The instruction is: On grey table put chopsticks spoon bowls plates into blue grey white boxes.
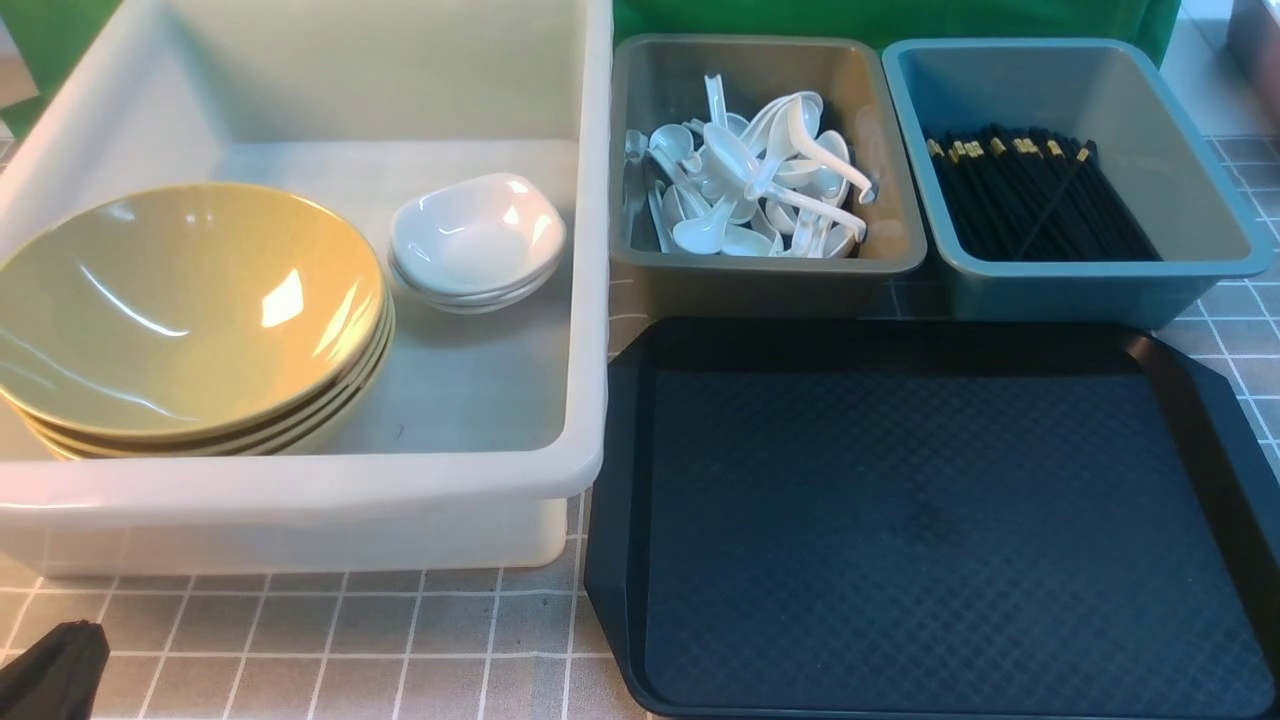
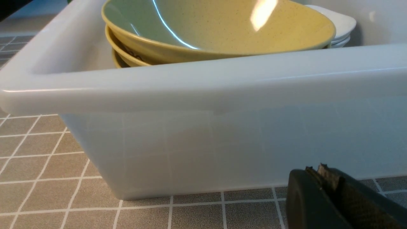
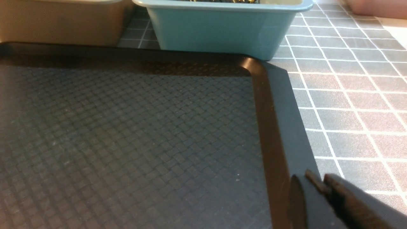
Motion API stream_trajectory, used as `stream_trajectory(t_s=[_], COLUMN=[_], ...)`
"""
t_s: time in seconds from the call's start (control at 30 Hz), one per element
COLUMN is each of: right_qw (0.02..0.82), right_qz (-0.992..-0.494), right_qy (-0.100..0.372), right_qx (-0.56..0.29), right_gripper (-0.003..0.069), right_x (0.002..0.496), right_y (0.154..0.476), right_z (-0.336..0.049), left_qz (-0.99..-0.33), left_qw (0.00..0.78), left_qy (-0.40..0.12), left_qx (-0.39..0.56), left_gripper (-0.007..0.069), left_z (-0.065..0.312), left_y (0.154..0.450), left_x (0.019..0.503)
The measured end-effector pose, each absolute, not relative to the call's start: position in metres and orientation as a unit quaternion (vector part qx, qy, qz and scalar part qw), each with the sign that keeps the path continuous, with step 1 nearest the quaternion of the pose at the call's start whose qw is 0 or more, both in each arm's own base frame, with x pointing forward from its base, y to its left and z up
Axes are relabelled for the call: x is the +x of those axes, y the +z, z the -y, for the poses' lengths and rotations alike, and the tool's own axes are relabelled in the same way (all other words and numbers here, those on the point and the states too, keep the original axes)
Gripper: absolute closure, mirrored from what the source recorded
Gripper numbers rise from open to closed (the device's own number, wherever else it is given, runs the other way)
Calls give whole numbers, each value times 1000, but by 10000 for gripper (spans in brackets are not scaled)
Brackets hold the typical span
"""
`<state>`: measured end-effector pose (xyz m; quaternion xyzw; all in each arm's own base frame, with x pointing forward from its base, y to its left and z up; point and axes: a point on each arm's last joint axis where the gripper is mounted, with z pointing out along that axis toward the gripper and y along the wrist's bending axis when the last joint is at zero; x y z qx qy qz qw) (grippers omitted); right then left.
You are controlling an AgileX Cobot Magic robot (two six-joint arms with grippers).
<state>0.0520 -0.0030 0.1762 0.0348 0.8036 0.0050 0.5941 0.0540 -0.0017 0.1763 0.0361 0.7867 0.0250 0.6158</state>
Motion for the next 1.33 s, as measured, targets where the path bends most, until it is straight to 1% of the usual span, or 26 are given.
stream_trajectory(t_s=[1.33], right_qw=[594], right_qz=[-804], right_qy=[5], right_qx=[35], right_gripper=[557], right_x=[52], right_y=[176], right_z=[3], left_qz=[-787], left_qw=[616], left_qy=[23], left_qx=[35], left_gripper=[636], left_z=[2], left_y=[176], left_x=[54])
